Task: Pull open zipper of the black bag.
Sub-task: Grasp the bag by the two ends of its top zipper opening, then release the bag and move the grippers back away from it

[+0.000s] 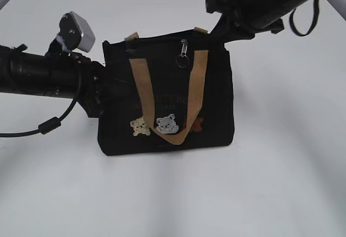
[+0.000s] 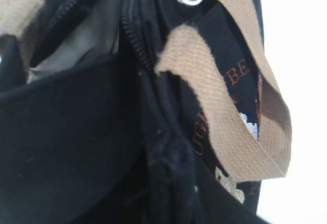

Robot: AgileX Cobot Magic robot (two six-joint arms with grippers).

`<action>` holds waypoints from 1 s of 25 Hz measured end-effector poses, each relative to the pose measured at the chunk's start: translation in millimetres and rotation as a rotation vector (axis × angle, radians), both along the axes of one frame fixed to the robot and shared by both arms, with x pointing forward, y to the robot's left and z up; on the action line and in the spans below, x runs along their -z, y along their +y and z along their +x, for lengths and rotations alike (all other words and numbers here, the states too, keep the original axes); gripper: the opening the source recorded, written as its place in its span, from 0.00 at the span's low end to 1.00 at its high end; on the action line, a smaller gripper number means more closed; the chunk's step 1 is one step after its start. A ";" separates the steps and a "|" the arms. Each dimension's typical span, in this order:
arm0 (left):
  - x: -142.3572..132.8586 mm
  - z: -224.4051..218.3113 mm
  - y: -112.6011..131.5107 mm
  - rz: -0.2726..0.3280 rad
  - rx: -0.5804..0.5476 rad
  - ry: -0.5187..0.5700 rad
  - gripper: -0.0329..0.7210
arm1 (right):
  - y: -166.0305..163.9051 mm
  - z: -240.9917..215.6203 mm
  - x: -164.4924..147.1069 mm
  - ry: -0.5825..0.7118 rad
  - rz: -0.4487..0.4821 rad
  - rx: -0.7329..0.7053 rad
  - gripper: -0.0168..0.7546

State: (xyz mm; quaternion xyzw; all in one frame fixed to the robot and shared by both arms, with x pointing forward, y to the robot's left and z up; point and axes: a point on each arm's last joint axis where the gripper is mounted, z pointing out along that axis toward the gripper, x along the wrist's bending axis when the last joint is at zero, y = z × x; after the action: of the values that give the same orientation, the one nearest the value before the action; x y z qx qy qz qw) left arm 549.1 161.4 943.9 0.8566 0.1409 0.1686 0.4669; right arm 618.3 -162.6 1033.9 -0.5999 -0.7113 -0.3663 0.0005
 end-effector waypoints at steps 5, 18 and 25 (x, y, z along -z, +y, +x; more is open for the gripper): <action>0.0 0.0 0.0 -0.001 -0.002 0.002 0.13 | -31.9 -5.5 -19.8 -0.002 -0.019 0.017 0.02; -39.8 -27.4 23.7 -0.071 -0.518 0.597 0.42 | -56.4 -87.2 -72.5 0.086 -0.205 -0.155 0.50; -121.9 -79.7 50.2 -0.096 -0.653 0.462 0.38 | -88.2 -201.4 -64.1 0.052 -0.353 -0.101 0.51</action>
State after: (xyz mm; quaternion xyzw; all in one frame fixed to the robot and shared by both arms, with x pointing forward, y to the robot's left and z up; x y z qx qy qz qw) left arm 469.4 211.5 1065.7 0.7595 0.5146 0.1041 0.3842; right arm 416.9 -250.8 1098.1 -0.5633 -0.7935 -0.2198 -0.0680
